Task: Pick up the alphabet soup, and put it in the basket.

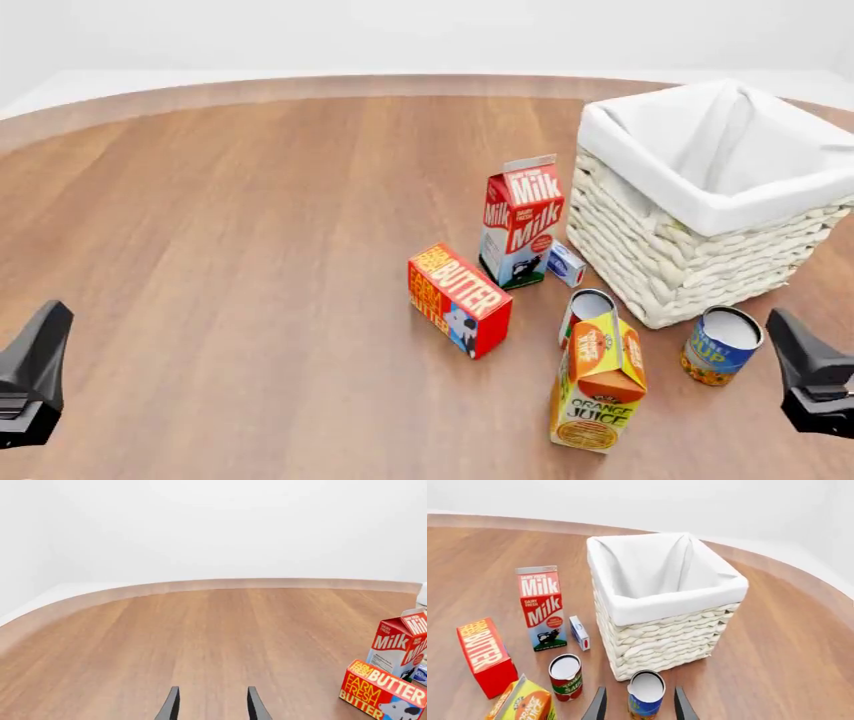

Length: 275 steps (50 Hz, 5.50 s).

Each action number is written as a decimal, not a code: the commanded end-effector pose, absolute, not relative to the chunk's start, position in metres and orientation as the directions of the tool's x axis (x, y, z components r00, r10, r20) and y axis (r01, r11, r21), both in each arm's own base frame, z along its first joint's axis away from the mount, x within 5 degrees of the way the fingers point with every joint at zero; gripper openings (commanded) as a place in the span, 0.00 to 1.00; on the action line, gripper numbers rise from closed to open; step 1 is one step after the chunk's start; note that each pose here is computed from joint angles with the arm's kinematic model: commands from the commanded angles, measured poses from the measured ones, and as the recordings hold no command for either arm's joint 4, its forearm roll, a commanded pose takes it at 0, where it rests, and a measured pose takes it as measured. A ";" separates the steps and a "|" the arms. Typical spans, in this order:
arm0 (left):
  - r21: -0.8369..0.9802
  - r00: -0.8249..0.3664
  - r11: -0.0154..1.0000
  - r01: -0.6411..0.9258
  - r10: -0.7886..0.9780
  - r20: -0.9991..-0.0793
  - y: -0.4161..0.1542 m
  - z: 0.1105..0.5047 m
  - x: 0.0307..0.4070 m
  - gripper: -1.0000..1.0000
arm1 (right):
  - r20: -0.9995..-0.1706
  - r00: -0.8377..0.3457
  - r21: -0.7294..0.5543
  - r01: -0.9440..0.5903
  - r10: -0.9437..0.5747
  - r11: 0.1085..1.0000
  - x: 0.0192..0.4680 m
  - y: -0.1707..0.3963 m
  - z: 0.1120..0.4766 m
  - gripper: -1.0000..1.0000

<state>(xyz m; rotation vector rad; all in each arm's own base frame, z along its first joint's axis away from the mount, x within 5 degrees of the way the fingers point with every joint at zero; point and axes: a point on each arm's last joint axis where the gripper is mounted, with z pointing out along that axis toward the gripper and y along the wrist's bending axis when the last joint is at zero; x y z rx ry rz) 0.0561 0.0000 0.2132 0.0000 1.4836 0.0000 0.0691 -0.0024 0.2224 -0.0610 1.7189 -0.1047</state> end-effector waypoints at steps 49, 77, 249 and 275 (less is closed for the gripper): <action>0.000 0.087 1.000 0.000 0.000 -0.996 0.000 0.213 0.056 1.00 | -0.962 -0.268 -0.064 0.056 -0.047 0.996 0.111 -0.008 0.185 1.00; 0.000 0.087 1.000 0.000 0.000 -0.996 0.000 0.213 0.056 1.00 | -0.944 -0.329 -0.048 0.075 -0.021 0.996 0.134 -0.012 0.168 1.00; 0.000 0.087 1.000 0.000 0.000 -0.996 0.000 0.213 0.056 1.00 | -0.890 -0.456 -0.050 0.091 -0.003 0.995 0.154 -0.018 0.131 0.00; 0.000 0.087 1.000 0.000 0.000 -0.996 0.000 0.213 0.056 1.00 | -0.911 -0.410 -0.073 0.070 -0.038 0.995 0.134 -0.014 0.159 0.00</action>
